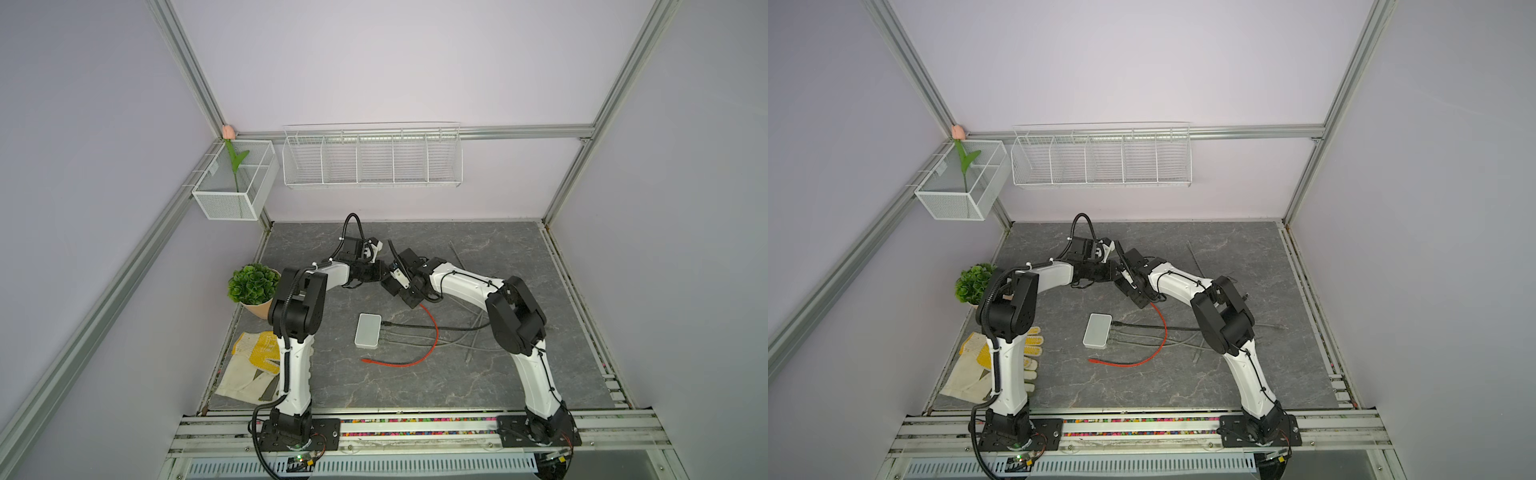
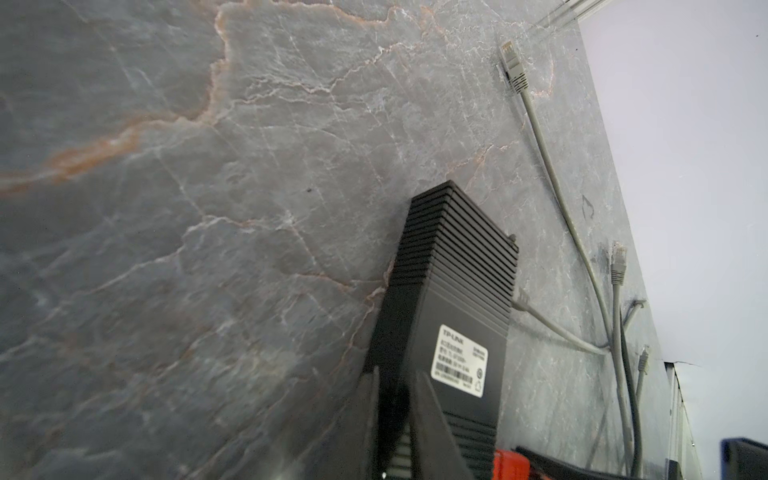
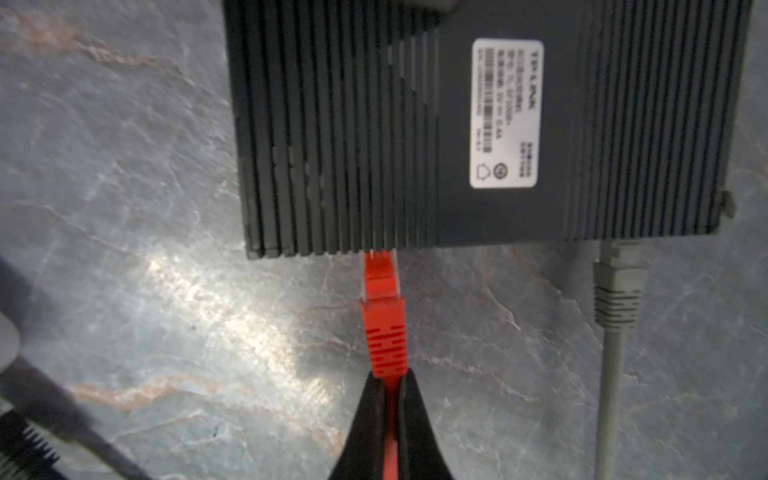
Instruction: Insert the plug into the switch port
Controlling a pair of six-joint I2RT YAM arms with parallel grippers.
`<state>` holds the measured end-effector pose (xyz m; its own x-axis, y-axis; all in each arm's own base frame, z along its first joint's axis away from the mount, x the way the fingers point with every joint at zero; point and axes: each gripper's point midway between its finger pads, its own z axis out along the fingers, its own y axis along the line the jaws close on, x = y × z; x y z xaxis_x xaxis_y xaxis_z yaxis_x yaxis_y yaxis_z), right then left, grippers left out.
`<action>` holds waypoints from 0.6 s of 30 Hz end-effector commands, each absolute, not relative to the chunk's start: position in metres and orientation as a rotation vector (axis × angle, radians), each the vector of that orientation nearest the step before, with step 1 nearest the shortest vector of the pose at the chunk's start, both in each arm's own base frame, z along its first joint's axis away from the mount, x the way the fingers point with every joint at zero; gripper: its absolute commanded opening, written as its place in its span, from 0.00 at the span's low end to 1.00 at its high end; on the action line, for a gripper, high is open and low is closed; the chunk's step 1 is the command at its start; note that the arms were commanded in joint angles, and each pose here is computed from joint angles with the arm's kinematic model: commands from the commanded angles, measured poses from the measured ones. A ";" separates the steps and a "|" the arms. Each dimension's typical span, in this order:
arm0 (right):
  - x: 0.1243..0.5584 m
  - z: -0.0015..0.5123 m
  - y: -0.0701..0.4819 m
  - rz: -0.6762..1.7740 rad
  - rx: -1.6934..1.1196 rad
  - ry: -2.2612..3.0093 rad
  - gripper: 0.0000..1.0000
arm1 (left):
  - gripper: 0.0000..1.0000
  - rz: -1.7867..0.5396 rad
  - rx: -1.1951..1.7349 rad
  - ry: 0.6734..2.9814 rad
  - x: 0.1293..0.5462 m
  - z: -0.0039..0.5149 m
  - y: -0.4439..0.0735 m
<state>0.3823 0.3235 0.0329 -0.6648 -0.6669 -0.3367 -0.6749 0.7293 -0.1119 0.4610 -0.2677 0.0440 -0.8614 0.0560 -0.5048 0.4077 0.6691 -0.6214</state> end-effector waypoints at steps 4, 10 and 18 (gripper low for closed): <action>0.407 0.076 0.366 0.203 -0.933 2.381 0.07 | 0.15 -1.078 0.348 2.654 0.408 -0.003 -0.273; 0.411 0.077 0.376 0.251 -0.950 2.331 0.07 | 0.15 -1.090 0.372 2.666 0.401 -0.006 -0.278; 0.420 0.094 0.386 0.302 -0.945 2.246 0.07 | 0.15 -1.131 0.454 2.689 0.383 -0.011 -0.287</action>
<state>0.3810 0.3292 0.0246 -0.6616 -0.6569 -0.3617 -0.6782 0.7299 -0.0851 0.4608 -0.2686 0.0442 -0.8466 0.0623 -0.5285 0.4276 0.6708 -0.6060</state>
